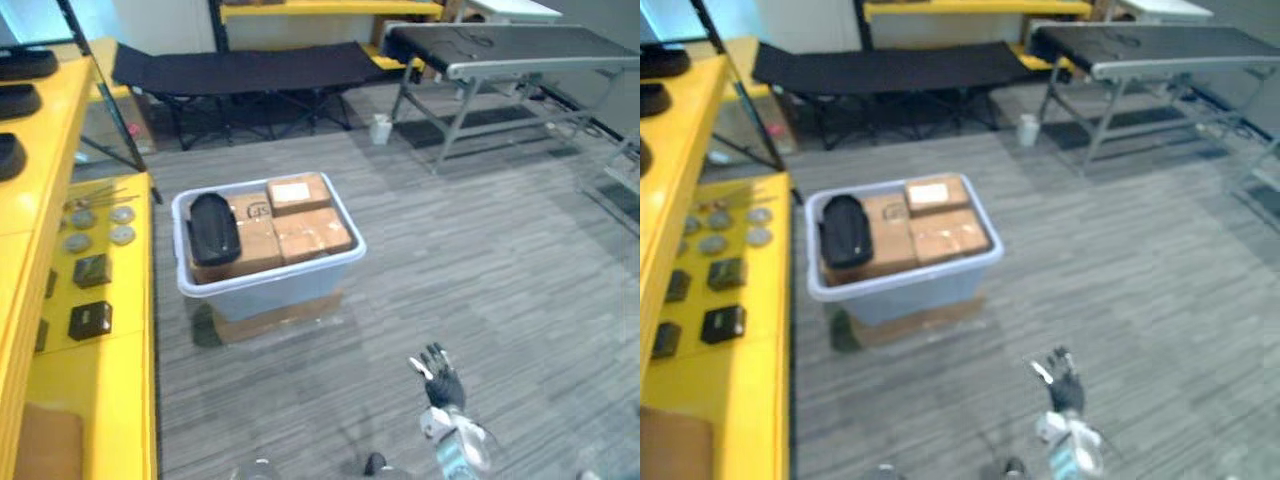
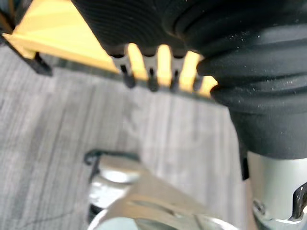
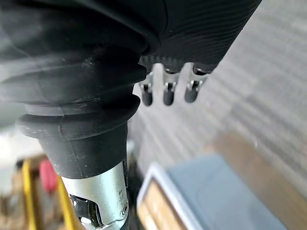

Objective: Walk over and take plastic housings, then place them on the shelf

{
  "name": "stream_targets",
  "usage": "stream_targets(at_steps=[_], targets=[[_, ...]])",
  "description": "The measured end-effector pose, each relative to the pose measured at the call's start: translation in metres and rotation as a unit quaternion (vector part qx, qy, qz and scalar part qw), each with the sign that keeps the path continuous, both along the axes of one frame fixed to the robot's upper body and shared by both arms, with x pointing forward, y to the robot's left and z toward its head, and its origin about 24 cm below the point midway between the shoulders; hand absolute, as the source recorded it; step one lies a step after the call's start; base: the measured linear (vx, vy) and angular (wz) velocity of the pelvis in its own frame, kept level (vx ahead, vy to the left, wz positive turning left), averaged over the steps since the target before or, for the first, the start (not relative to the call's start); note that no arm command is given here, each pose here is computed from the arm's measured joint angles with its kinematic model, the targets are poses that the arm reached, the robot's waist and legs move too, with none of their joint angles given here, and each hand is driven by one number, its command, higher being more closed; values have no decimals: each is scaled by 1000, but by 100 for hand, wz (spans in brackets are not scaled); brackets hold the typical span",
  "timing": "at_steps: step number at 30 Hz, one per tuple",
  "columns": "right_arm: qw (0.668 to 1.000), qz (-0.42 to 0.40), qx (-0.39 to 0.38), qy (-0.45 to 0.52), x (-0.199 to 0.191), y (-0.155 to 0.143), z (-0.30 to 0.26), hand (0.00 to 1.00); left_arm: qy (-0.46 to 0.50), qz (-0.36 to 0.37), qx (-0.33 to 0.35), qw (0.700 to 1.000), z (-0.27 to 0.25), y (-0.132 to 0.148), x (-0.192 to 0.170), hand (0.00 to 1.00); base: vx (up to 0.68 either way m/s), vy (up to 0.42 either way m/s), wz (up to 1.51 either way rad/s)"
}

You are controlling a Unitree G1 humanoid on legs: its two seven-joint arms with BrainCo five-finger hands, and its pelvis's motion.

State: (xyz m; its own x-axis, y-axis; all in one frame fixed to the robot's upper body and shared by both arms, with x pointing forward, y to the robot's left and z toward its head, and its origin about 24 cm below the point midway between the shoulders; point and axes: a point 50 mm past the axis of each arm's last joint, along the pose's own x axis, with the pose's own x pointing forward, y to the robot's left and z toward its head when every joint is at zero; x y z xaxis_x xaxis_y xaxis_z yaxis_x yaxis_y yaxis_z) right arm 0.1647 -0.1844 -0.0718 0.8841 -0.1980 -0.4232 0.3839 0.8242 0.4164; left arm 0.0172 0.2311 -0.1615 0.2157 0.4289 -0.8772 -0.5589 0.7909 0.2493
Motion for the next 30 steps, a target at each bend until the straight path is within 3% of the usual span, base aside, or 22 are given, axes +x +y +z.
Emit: stream_targets(at_steps=[8, 13, 19, 24, 30], targets=[[1000, 9, 17, -4, -1, 9, -3, 0, -29, -7, 0, 1000, 3, 4, 18, 0, 166, -16, -2], [999, 38, 6, 1, -10, 8, -6, 0, -47, 38, -13, 998, 4, 9, 17, 0, 237, -245, 46], [994, 97, -51, -27, 5, 3, 5, 0, -58, 68, -72, 993, -5, -31, 22, 0, 290, -317, 47], [989, 105, -96, -43, 4, -15, 15, 0, -58, 45, -69, 995, -4, -32, 22, 0, 191, -166, 104], [986, 81, -117, -91, 17, -23, 32, 0, -39, -30, -57, 997, -3, -30, 14, 0, 93, 178, 54]])
